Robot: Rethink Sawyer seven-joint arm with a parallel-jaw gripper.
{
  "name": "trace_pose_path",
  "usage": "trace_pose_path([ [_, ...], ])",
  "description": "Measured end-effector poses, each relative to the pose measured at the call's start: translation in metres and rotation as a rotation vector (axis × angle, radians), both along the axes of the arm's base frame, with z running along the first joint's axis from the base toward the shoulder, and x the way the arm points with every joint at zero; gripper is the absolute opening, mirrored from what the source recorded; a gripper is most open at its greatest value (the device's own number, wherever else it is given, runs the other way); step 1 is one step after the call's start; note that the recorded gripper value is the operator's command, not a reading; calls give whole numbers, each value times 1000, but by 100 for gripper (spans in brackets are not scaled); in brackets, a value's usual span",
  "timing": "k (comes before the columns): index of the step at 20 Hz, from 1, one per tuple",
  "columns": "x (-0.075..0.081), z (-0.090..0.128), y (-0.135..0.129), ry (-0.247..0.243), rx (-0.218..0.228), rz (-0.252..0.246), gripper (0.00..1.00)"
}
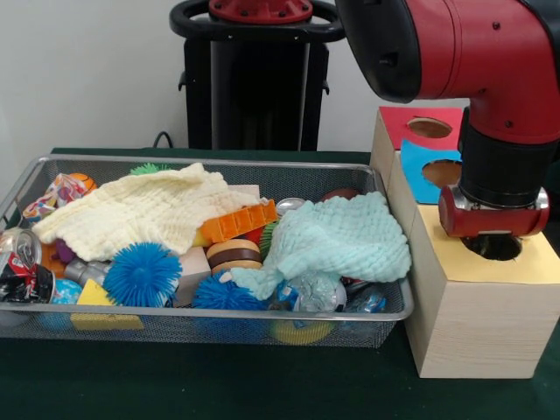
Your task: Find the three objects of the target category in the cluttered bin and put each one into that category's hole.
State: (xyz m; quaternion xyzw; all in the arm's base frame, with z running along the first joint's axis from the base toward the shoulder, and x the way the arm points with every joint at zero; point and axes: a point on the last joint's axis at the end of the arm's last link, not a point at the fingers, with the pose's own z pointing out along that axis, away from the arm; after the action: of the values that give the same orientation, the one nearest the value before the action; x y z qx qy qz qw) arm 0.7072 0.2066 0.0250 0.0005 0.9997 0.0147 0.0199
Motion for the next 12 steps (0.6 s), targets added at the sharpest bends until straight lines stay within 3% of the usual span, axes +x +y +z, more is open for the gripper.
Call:
trace_pose_path([
  [5,3,8,0,-11,0,0,0],
  [12,5,44,0,-45,0,3,0],
])
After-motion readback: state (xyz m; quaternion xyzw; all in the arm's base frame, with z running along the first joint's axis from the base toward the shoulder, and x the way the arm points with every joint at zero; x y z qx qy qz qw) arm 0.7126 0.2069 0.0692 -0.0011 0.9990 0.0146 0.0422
